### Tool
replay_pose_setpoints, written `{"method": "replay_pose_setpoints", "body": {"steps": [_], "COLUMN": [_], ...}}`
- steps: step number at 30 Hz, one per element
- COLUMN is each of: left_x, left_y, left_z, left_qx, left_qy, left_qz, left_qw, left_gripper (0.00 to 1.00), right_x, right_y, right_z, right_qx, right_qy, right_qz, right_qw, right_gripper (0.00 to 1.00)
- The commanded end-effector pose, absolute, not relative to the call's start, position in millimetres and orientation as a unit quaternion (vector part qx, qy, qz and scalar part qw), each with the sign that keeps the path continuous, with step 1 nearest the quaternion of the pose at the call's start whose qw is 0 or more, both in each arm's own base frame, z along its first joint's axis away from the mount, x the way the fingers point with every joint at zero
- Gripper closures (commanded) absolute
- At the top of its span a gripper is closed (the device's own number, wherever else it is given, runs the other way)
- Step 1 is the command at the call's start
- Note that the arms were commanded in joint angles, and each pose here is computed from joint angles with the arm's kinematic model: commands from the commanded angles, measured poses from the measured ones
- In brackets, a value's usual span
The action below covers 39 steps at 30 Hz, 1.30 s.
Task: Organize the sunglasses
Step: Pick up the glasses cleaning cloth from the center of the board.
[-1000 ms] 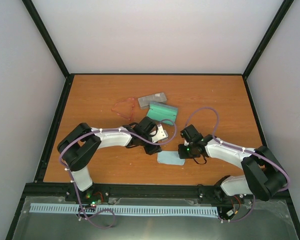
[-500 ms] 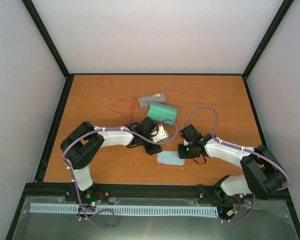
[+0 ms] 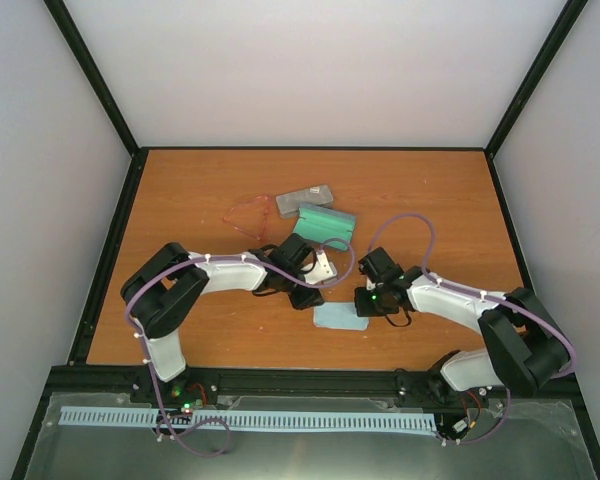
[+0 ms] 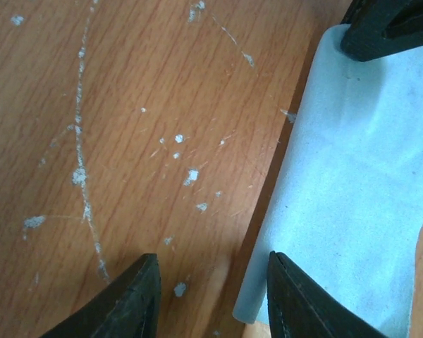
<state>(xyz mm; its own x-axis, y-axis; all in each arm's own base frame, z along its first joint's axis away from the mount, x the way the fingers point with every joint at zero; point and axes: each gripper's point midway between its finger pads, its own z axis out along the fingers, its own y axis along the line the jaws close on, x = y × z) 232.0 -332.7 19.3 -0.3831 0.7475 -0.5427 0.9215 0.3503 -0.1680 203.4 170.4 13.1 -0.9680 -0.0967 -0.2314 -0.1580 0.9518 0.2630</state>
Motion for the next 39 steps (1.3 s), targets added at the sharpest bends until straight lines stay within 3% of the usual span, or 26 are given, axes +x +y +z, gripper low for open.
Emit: {"method": "replay_pose_setpoints", "body": {"steps": [1,11,15,24,39], "left_x": [217,208,203,197,245], "left_y": [-317,-305,-305,-306,-300], "left_z": [12,6,0,-2,33], "left_qx": [0.53,0.548,0.551,0.559,0.536], "left_qy": [0.803,0.799,0.798,0.795,0.803], "left_qz": [-0.224,-0.208,-0.211,-0.209,-0.172], "left_qw": [0.154,0.135,0.12,0.111,0.193], "left_gripper": [0.56,0.58,0.74,0.99,1.0], "right_x": [193,195,195,197,232], "right_y": [166,168,170,173,191], "right_z": [2,2,2,3,24], "right_qx": [-0.064,-0.063,-0.063,-0.064,-0.074], "right_qy": [0.987,0.987,0.987,0.986,0.98], "right_qz": [0.124,0.125,0.129,0.131,0.137], "right_qw": [0.079,0.077,0.075,0.077,0.12], "right_gripper": [0.97,0.97,0.97,0.97,0.97]}}
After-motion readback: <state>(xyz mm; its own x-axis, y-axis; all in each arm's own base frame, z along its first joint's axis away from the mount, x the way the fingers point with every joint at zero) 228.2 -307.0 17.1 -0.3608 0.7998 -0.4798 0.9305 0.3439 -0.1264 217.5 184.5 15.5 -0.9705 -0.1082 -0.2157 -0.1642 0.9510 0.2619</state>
